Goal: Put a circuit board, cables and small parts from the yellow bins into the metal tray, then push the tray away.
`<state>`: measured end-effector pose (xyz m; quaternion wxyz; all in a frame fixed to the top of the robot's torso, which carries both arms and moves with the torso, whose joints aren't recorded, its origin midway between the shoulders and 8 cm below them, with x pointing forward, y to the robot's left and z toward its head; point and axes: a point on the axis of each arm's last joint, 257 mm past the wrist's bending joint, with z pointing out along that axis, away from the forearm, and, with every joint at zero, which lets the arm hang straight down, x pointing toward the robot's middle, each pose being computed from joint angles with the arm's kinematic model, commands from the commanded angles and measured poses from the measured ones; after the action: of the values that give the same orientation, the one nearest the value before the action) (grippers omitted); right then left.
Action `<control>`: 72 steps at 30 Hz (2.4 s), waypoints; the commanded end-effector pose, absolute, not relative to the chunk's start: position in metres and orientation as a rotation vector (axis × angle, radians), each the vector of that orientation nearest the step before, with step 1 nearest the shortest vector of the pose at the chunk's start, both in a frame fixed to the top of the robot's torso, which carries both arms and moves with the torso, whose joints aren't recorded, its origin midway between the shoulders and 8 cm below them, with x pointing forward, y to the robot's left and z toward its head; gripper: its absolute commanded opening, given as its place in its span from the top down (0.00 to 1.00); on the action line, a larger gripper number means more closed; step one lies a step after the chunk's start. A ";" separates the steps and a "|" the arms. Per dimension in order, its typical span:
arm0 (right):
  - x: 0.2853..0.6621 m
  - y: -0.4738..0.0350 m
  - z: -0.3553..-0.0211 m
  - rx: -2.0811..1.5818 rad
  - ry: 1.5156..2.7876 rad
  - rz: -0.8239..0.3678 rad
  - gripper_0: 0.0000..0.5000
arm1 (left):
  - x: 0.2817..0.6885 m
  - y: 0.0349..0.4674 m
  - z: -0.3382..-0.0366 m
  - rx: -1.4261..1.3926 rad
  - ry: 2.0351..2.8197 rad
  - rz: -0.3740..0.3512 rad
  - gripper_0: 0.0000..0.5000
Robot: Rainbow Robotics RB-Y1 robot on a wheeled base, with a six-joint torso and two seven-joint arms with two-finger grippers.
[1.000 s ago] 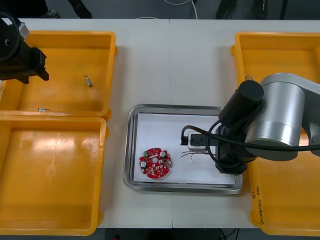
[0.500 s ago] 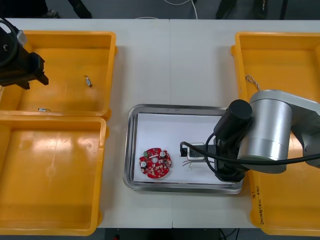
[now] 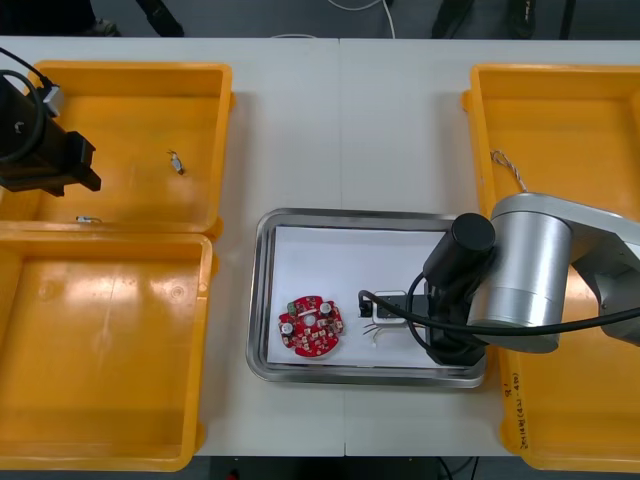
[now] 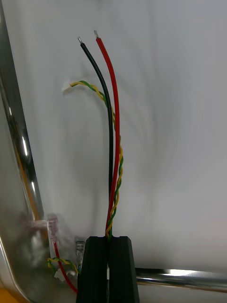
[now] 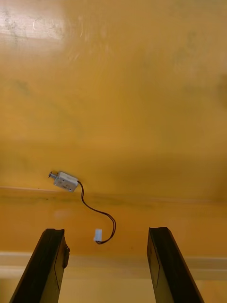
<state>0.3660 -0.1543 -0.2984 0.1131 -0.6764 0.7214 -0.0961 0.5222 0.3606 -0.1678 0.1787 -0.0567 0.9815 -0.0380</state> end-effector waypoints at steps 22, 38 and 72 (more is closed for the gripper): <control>0.369 -0.135 -0.295 -1.995 2.056 -0.284 0.00 | 0.519 0.348 -0.214 -0.009 2.776 -0.076 0.00; 0.396 -0.110 -0.236 -1.861 2.033 -0.223 0.00 | 0.520 0.344 -0.224 0.012 2.775 -0.059 0.70; 0.482 -0.195 -0.068 -0.879 2.437 -0.027 0.00 | 0.556 0.333 -0.151 0.074 2.612 -0.070 1.00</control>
<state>0.4657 -0.1774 -0.1013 0.2388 -0.3537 0.9043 0.0079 0.5361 0.3464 -0.1889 0.2182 -0.0360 0.9746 -0.0346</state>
